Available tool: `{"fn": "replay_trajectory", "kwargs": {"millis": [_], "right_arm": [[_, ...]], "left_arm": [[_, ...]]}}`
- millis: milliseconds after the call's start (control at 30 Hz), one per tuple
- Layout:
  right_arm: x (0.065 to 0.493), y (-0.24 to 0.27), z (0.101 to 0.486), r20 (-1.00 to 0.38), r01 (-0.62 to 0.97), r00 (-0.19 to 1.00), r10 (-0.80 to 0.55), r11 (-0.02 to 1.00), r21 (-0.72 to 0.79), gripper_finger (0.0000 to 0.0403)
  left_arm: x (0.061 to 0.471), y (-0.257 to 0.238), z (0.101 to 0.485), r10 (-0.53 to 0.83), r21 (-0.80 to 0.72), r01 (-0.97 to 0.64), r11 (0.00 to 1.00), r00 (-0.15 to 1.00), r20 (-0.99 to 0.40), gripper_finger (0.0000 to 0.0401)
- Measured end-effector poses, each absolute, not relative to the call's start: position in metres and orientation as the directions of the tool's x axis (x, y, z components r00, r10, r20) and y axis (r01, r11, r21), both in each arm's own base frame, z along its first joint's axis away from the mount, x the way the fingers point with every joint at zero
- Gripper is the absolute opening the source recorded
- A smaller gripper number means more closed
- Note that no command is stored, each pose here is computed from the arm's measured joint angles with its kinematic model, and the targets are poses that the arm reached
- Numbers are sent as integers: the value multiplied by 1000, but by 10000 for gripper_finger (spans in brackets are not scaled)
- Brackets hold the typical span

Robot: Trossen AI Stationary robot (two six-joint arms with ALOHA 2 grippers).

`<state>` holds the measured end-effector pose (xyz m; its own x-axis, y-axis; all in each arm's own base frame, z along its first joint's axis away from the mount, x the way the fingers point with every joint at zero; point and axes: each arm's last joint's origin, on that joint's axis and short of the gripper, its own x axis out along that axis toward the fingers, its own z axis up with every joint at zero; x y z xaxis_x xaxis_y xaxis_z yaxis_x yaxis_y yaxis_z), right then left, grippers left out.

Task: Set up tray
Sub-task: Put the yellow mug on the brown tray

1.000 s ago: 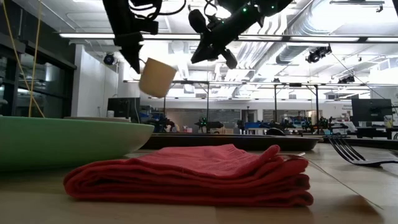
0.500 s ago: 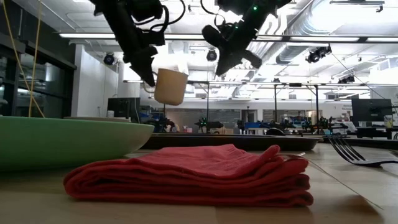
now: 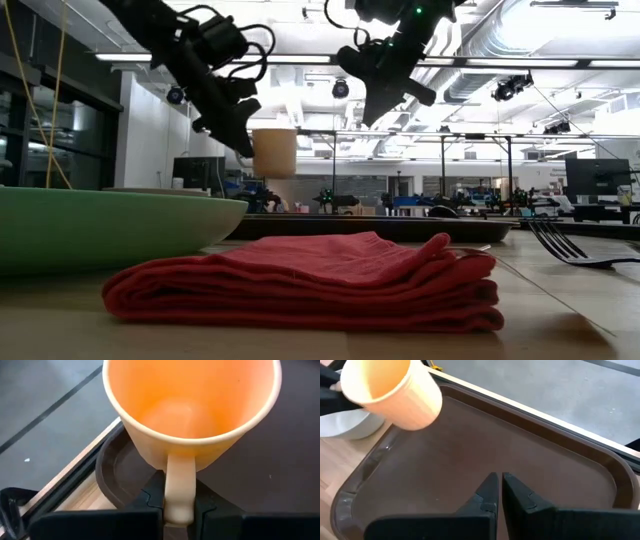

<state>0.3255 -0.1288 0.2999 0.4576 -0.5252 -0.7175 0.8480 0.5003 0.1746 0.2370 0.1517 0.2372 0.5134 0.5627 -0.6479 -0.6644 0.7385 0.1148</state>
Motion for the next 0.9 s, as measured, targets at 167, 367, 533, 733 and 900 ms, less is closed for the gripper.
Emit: {"fn": "replay_trajectory", "kwargs": {"millis": [167,367,533,733,900], "right_arm": [[326,-129,300,-714,848,460,-528,499,177,0],[326,-130,301,-701,861,455,-550,472,189,0],[327,-130,302,-690,859,464,-556,472,198,0],[327,-130,302,-690,865,463,-555,454,215,0],[327,-130,302,-690,865,463,-557,454,213,0]], "left_arm": [[230,161,228,581,68,-703,708,524,-623,78],[219,166,212,580,44,-726,686,510,-635,64],[216,166,204,588,24,-729,684,531,-610,67],[213,164,194,606,5,-743,669,541,-583,68],[213,163,192,616,-1,-742,670,557,-556,63]]}}
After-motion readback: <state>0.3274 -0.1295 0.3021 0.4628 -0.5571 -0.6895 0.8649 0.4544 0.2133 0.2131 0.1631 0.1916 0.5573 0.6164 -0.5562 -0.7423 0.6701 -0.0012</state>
